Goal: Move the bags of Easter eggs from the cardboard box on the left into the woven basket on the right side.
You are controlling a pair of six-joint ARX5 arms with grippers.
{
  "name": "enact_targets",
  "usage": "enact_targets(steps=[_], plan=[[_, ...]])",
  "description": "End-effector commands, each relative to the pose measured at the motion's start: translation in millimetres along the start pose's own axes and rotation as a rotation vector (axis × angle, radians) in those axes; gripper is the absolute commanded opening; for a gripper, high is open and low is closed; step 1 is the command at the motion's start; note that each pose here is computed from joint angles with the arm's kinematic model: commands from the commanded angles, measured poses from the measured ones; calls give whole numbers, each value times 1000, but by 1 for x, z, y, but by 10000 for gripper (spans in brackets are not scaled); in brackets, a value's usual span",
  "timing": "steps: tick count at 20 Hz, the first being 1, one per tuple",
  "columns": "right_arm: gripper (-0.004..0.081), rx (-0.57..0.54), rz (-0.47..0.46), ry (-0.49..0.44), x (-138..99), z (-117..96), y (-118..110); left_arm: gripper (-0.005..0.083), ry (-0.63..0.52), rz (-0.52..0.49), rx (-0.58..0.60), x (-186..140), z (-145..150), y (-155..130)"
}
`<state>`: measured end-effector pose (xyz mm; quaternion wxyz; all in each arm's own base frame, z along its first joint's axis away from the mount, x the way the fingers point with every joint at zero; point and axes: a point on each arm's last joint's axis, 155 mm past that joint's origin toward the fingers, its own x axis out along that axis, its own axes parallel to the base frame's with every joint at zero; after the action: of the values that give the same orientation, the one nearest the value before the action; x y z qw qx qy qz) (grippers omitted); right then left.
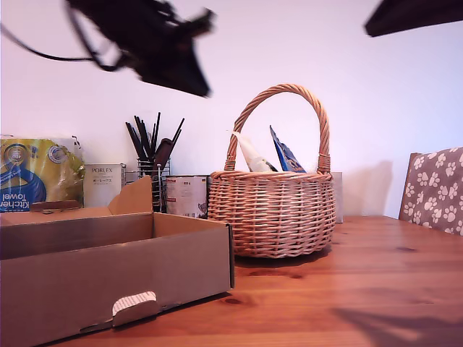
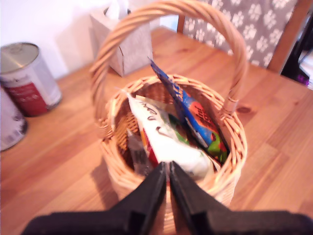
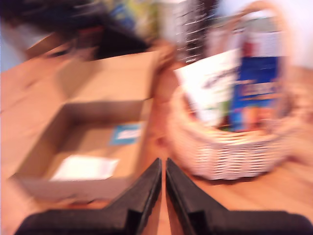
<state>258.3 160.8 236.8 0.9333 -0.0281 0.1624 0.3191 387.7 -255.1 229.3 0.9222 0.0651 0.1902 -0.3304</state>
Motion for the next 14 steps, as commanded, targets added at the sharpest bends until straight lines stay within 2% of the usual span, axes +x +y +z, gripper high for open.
enact_targets(steps=[1, 3, 7, 11, 14], plan=[[-13, 13, -55, -26, -2, 5, -17, -20, 4, 34, -10, -13, -18, 15], [-13, 32, -83, -41, -4, 5, -30, -20, -25, 58, -28, -36, -28, 25], [-13, 52, -111, -56, -13, 2, -43, -20, -82, 136, -59, -87, -51, 42], [-13, 36, -114, -96, -29, 8, -36, -20, -188, 163, -87, -136, -55, 33], [-13, 23, -117, -129, -41, 13, -31, -20, -222, 164, -78, -162, -51, 24]])
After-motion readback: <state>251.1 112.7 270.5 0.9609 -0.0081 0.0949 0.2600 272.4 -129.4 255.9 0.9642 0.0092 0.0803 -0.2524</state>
